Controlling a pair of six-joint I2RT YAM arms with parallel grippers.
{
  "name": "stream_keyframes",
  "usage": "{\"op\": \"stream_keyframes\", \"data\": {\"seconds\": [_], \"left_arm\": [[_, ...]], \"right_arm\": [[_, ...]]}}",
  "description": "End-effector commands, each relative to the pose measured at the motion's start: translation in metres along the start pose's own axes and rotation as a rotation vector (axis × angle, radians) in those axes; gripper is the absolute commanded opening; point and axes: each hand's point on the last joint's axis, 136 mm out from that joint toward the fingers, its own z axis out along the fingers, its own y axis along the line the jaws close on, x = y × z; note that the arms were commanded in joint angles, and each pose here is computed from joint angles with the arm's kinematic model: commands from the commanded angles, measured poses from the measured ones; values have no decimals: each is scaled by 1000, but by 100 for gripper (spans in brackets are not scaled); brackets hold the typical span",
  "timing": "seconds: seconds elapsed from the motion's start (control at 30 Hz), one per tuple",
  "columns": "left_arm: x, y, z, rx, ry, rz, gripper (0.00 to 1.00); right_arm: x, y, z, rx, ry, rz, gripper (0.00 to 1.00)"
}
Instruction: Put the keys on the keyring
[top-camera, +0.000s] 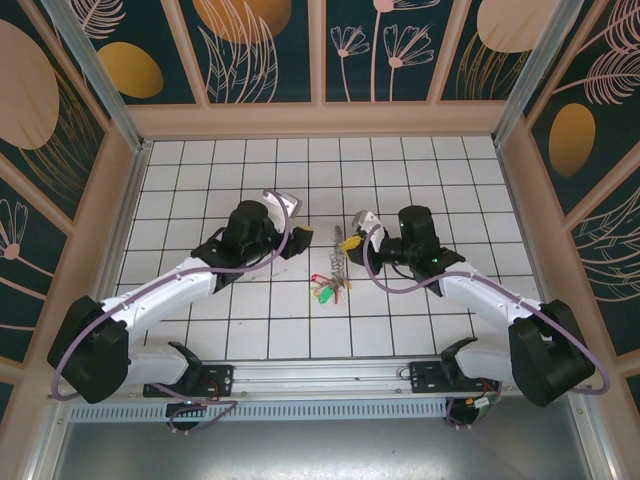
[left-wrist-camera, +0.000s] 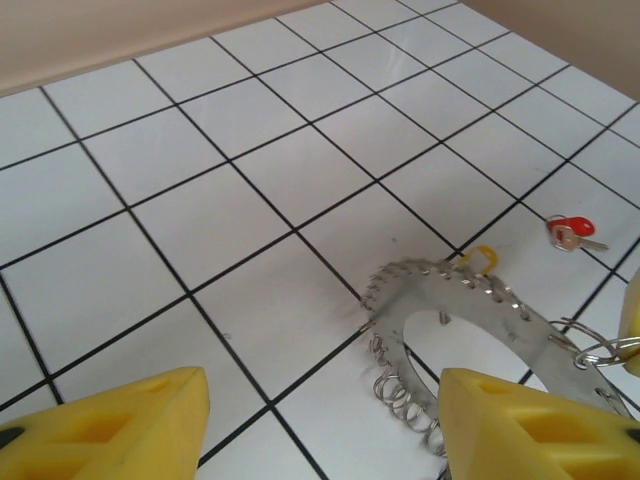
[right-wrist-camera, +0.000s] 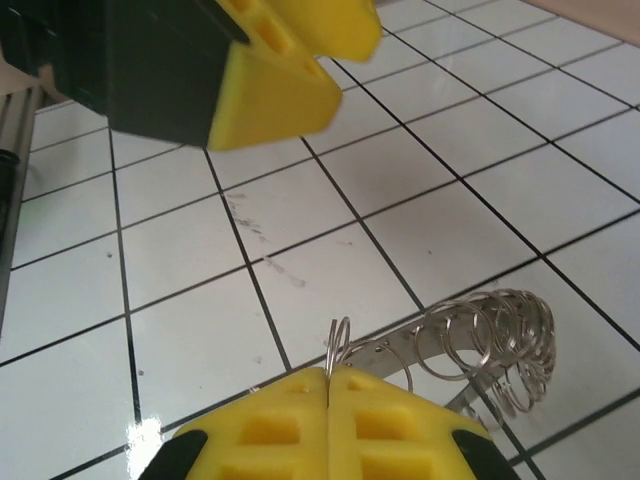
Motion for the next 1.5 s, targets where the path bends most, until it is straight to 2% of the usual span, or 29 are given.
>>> {"op": "stream_keyframes", "data": {"seconds": [0.0, 0.2, 0.4, 0.6, 0.67, 0.77, 0.93, 1.1, 1.27, 1.47], "left_arm": [[-21, -13, 1, 86, -42, 44, 64], [-19, -26, -1, 160, -44, 161, 67], [0, -38, 4, 248, 25, 313, 69], [6, -46, 10, 308, 34, 397, 70], [3, -50, 8, 331, 20, 406, 68], [3, -62, 0, 398, -21, 437, 58], [7, -79, -24, 477, -165, 515, 52], [13, -80, -23, 491, -188, 482, 50], [-3, -82, -23, 488, -276, 442, 55], [7, -82, -9, 514, -234, 426, 52]], "right_arm": [[-26, 14, -4, -62, -96, -127, 0], [-35, 19, -5, -104, -104, -142, 0], [-28, 18, 2, -137, -59, -132, 0], [-29, 18, 5, -156, -57, -130, 0], [-29, 16, 5, -153, -58, -129, 0], [-26, 16, 5, -156, -63, -119, 0], [-28, 18, 3, -174, -89, -122, 0], [-34, 21, 1, -201, -117, -135, 0], [-31, 21, 2, -212, -114, -127, 0], [-29, 18, 6, -216, -120, -123, 0]]}}
